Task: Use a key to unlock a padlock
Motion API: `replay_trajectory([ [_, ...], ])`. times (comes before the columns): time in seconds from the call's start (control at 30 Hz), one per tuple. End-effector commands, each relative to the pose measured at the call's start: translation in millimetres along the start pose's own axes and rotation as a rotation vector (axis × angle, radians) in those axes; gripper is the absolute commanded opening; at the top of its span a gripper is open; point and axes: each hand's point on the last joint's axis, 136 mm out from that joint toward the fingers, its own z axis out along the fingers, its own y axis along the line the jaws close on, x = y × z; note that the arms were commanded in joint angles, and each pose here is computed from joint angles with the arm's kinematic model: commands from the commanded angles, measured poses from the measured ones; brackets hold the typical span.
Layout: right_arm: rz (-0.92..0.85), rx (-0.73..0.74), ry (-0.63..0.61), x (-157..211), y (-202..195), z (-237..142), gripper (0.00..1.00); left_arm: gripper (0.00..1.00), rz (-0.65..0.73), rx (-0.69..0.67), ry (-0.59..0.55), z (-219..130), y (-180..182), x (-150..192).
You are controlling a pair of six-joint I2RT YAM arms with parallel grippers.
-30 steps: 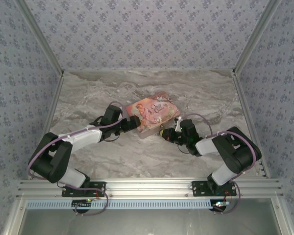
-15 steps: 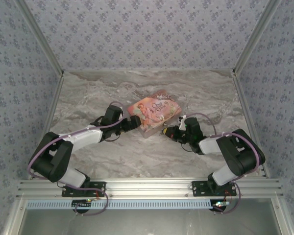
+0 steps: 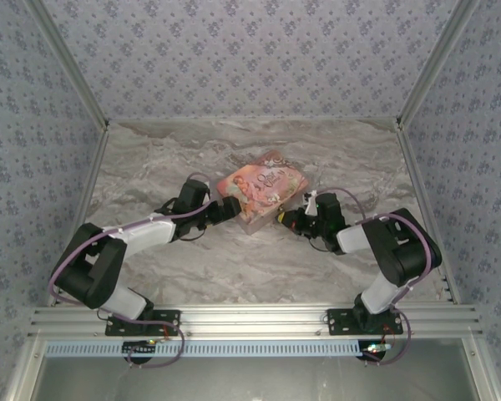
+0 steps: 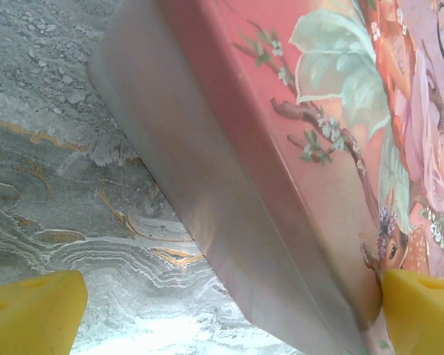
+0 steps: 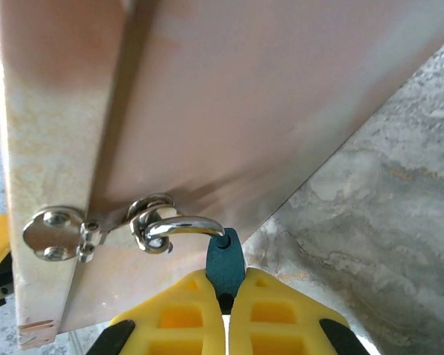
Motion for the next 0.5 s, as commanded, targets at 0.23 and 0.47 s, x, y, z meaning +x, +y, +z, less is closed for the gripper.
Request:
replay_trajectory([
  [0.23, -0.022, -0.128, -0.073, -42.1, 22.0, -9.5, 0.0, 0.99, -0.049, -0.212, 0.09, 1.2, 63.5, 30.2],
  [0.47, -0.027, -0.112, -0.027, -45.2, 22.0, -5.4, 0.0, 0.99, -0.061, -0.22, 0.092, 1.1, 69.1, 31.8],
])
